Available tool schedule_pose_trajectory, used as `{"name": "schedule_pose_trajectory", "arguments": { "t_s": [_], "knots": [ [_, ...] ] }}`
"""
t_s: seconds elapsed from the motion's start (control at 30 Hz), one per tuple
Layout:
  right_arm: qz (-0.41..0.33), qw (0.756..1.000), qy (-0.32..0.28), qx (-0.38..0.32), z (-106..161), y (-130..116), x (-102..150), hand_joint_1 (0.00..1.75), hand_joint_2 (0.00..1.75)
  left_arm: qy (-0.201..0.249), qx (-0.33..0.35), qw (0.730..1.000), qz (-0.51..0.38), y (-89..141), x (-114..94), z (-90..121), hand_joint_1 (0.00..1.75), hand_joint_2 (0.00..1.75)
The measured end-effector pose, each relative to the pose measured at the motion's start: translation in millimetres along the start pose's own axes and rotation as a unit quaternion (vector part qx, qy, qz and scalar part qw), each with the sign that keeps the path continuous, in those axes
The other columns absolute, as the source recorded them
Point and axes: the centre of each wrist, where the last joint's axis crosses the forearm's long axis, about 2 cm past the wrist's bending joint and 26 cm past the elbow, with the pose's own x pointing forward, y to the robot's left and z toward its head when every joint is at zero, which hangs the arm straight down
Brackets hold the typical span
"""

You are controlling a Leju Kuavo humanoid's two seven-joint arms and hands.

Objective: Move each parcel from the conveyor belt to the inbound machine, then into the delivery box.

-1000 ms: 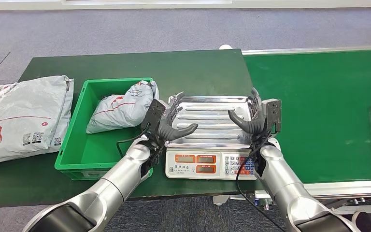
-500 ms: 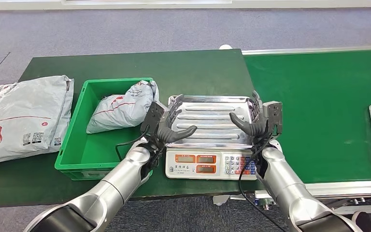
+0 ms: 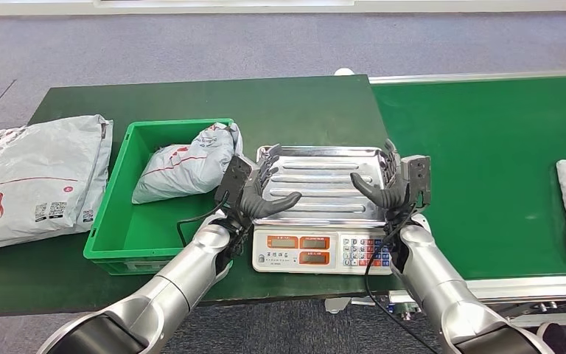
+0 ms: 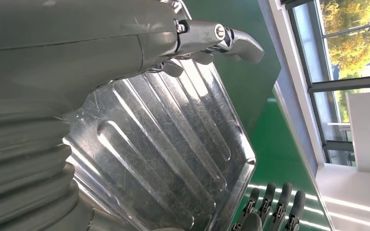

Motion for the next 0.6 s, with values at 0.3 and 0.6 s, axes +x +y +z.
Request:
{"name": "schedule_pose_trajectory", "arguments": {
  "t_s": [0.3, 0.6],
  "knots": [
    [0.002, 1.0, 0.0, 0.001, -0.7, -0.6, 0.7, 0.0, 1.75, 0.001, 0.0, 1.0, 0.0, -0.3, -0.8, 0.7, 0.0, 1.75],
    [0.002, 1.0, -0.001, 0.002, -1.3, -0.7, 1.1, 0.0, 1.75, 0.004, 0.001, 1.0, 0.002, -1.0, -3.7, 3.2, 0.0, 1.75]
  ]
}}
